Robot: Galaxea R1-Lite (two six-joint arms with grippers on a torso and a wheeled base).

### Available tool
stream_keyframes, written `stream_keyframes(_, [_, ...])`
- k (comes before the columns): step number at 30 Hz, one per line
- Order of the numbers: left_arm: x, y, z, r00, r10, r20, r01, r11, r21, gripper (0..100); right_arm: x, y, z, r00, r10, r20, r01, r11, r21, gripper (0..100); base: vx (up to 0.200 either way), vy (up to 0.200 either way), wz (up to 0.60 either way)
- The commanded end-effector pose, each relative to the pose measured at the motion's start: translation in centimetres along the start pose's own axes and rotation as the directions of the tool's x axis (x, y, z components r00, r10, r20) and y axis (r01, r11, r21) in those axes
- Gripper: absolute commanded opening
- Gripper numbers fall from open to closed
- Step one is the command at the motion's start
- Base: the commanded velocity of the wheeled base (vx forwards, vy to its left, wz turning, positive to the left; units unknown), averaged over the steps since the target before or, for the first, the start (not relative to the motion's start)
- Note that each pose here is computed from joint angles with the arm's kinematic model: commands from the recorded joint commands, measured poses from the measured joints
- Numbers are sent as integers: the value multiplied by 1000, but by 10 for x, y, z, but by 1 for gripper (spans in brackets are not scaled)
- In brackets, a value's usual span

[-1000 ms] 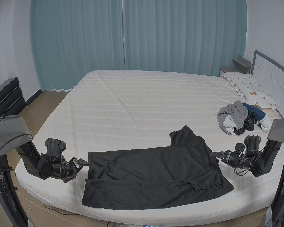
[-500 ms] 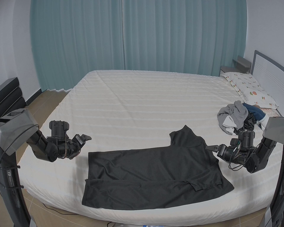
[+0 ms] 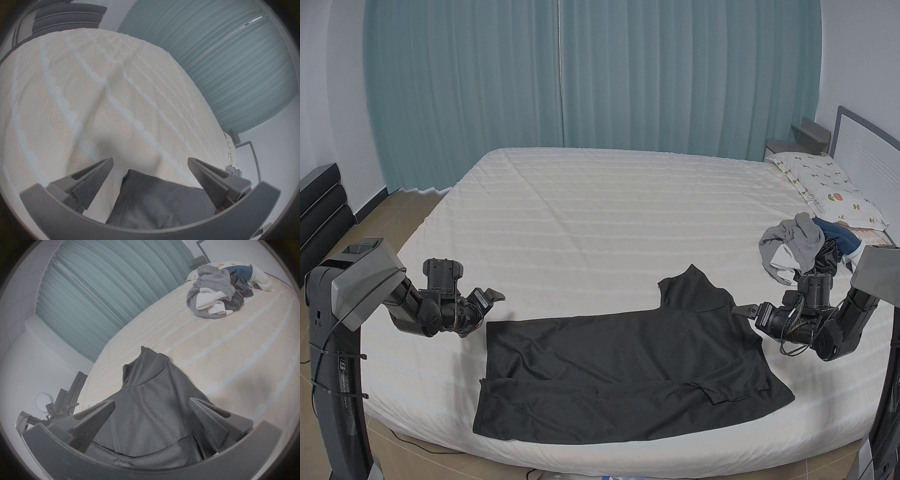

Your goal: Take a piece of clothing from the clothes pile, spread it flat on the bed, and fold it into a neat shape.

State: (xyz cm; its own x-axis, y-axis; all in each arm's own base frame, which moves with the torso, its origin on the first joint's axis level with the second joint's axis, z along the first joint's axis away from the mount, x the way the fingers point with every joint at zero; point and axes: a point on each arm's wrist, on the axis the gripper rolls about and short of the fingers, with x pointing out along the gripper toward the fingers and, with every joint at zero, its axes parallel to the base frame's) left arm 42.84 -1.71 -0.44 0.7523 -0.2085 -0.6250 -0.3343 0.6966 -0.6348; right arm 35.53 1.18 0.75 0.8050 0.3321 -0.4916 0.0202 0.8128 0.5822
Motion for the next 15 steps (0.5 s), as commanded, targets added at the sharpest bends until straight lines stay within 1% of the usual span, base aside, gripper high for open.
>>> stream_keyframes(1, [5,0,-5,1000,3,-13,-2,1000,4,100,6,2,6,1000,1,-1,-1,1000,0,100,0,0,0])
stream_keyframes(3, [6,-4,-12,999,0,-32,0,1000,15,100,10,3,11,1000,0,-2,0,1000,1,100,0,0,0])
stream_keyframes(6, [7,-8,-15,999,-5,-38,7,1000,28,100,16,3,14,1000,4,1,-4,1000,-3,100,0,0,0])
stream_keyframes(10, [10,-5,-18,999,1,-47,2,998,58,100,23,5,14,1000,14,-1,-14,1000,-10,100,0,0,0])
stream_keyframes(11, [14,-2,-22,998,14,-54,-9,997,82,100,29,6,14,1000,14,-4,-15,1000,-12,100,0,0,0])
stream_keyframes(12, [14,-2,-22,998,14,-54,-9,997,82,0,29,6,14,1000,14,-4,-15,1000,-12,100,0,0,0])
stream_keyframes(15, [14,-1,-21,999,19,-45,-15,996,84,0,36,9,20,1000,16,-4,-16,1000,-15,100,0,0,0])
